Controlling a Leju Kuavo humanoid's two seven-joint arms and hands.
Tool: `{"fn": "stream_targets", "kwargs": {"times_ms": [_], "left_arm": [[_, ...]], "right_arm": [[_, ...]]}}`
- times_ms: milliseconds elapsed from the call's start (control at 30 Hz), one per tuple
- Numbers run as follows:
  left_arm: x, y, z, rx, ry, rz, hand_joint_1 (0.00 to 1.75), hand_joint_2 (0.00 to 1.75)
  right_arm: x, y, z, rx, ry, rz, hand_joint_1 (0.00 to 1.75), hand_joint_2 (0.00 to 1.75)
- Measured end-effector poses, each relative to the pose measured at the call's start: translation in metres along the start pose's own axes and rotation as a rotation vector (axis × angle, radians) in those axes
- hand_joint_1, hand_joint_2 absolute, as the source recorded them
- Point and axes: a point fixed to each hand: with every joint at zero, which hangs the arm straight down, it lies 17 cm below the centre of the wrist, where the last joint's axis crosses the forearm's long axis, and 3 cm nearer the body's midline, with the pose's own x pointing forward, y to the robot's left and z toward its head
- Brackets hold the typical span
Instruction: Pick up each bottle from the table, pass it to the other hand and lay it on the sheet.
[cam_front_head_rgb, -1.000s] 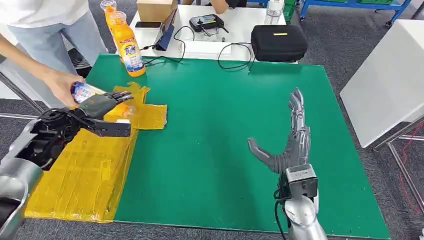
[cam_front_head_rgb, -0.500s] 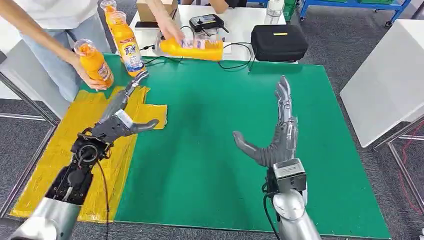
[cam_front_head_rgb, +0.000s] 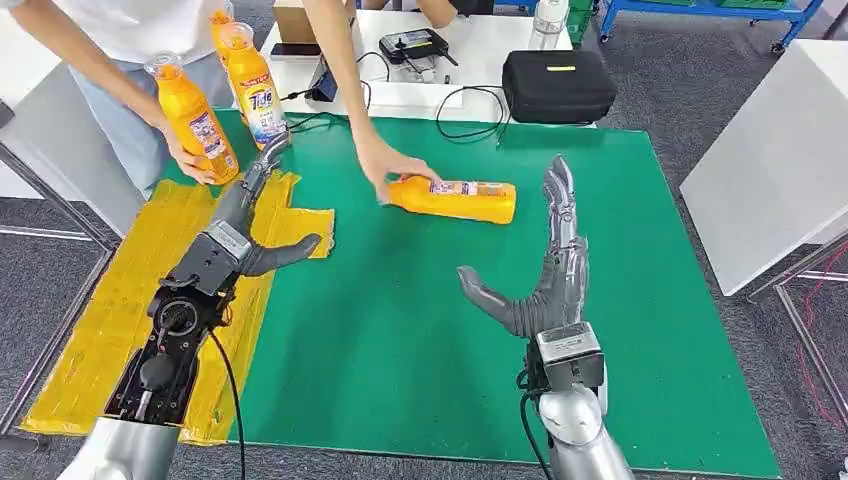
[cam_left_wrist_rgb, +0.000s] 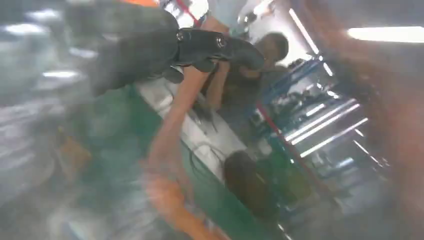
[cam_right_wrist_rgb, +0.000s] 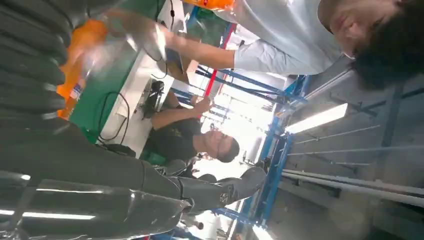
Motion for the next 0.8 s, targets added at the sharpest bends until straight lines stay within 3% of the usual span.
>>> {"fn": "stream_targets", "kwargs": {"times_ms": [267, 467, 600, 800], "left_arm": [[-0.016, -0.02, 0.027, 0.027, 0.084, 0.392, 0.0, 1.75], [-0.037, -0.037, 0.053, 0.041, 0.161, 0.494, 0.0, 1.75], [-0.05, -0.046, 0.067, 0.057, 0.227, 0.535, 0.0, 1.75], [-0.06, -0.052, 0.076, 0.068, 0.275, 0.561, 0.0, 1.75]], "right_arm": [[-0.017, -0.005, 0.03, -0.009, 0.096, 0.001, 0.0, 1.75], [-0.037, -0.02, 0.057, -0.034, 0.184, 0.028, 0.0, 1.75], [-0.06, -0.029, 0.074, -0.041, 0.303, 0.031, 0.0, 1.75], [-0.079, -0.041, 0.085, -0.06, 0.378, 0.026, 0.0, 1.75]]}}
